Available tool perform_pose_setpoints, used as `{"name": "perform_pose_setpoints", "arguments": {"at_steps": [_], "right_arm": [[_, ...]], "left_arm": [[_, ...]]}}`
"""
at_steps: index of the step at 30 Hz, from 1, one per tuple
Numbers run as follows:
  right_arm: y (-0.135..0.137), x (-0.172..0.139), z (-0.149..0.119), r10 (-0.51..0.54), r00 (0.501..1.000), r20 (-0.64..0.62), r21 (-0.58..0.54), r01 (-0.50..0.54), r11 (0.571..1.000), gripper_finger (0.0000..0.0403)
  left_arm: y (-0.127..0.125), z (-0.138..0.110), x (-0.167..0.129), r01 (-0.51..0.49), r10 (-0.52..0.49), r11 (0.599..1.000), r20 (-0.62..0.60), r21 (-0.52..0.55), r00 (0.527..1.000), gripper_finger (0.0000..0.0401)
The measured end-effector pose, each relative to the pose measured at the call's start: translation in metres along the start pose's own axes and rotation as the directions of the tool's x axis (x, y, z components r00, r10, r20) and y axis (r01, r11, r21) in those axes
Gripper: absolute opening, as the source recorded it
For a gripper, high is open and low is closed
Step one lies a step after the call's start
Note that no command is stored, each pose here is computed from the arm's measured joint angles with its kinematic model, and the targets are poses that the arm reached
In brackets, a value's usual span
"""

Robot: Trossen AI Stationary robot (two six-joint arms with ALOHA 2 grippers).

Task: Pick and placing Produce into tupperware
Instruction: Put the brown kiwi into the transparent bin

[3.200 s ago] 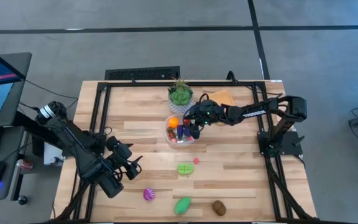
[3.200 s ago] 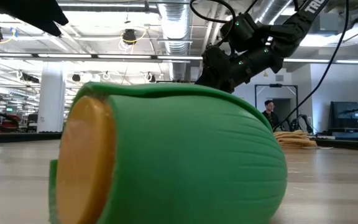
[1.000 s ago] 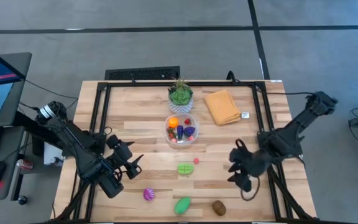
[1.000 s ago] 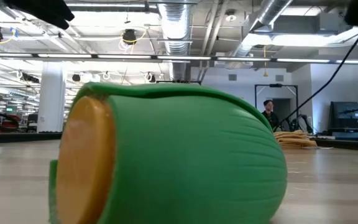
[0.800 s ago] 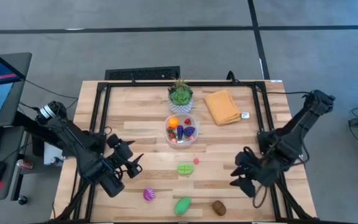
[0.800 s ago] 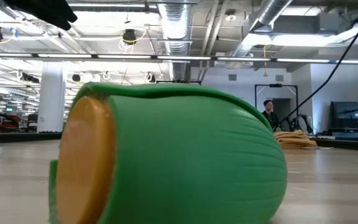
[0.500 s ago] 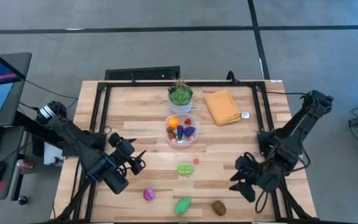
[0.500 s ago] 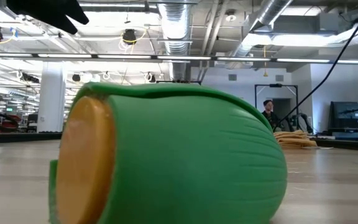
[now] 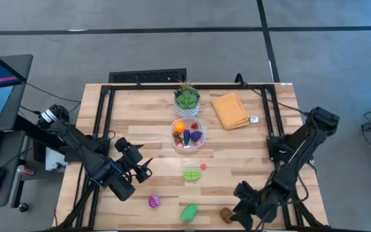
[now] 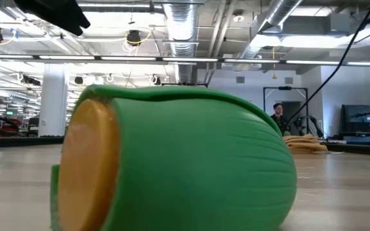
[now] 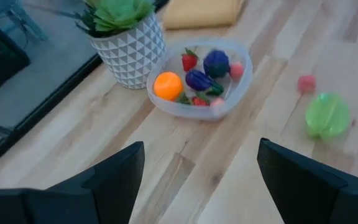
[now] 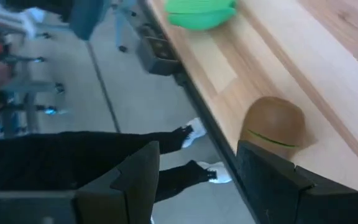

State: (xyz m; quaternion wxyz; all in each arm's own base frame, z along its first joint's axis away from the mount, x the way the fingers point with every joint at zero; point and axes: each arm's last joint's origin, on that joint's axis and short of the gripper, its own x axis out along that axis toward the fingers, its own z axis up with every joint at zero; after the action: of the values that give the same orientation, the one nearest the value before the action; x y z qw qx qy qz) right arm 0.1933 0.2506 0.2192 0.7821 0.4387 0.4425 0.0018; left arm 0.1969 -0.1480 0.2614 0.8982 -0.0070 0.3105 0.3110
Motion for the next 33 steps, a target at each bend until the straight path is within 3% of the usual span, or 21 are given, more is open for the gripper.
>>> {"name": "perform_pose_setpoints", "arguments": {"at_steps": [10, 15, 23, 28, 33], "right_arm": [[0.029, 0.012, 0.026, -0.200, 0.980, 0.002, 0.047, 0.199, 0.979, 0.0240], [0.043, 0.011, 0.040, -0.332, 0.941, -0.069, 0.099, 0.338, 0.936, 0.0240], [0.057, 0.023, 0.037, -0.411, 0.902, -0.136, 0.180, 0.430, 0.885, 0.0240], [0.049, 0.042, 0.030, -0.463, 0.851, -0.247, 0.220, 0.514, 0.829, 0.0240], [0.044, 0.049, 0.027, -0.484, 0.831, -0.274, 0.254, 0.548, 0.797, 0.0240]], "left_arm": [[0.004, -0.003, 0.000, -0.007, 0.013, 0.994, -0.055, 0.105, 0.998, 0.0302], [0.004, -0.004, 0.000, 0.003, 0.006, 0.994, -0.082, 0.109, 0.997, 0.0302], [0.004, -0.004, 0.000, 0.011, -0.001, 0.995, -0.101, 0.099, 0.995, 0.0302], [0.004, -0.004, 0.000, 0.012, -0.002, 0.995, -0.104, 0.098, 0.995, 0.0302], [0.003, -0.004, 0.000, 0.013, -0.004, 0.996, -0.103, 0.089, 0.995, 0.0302]]}}
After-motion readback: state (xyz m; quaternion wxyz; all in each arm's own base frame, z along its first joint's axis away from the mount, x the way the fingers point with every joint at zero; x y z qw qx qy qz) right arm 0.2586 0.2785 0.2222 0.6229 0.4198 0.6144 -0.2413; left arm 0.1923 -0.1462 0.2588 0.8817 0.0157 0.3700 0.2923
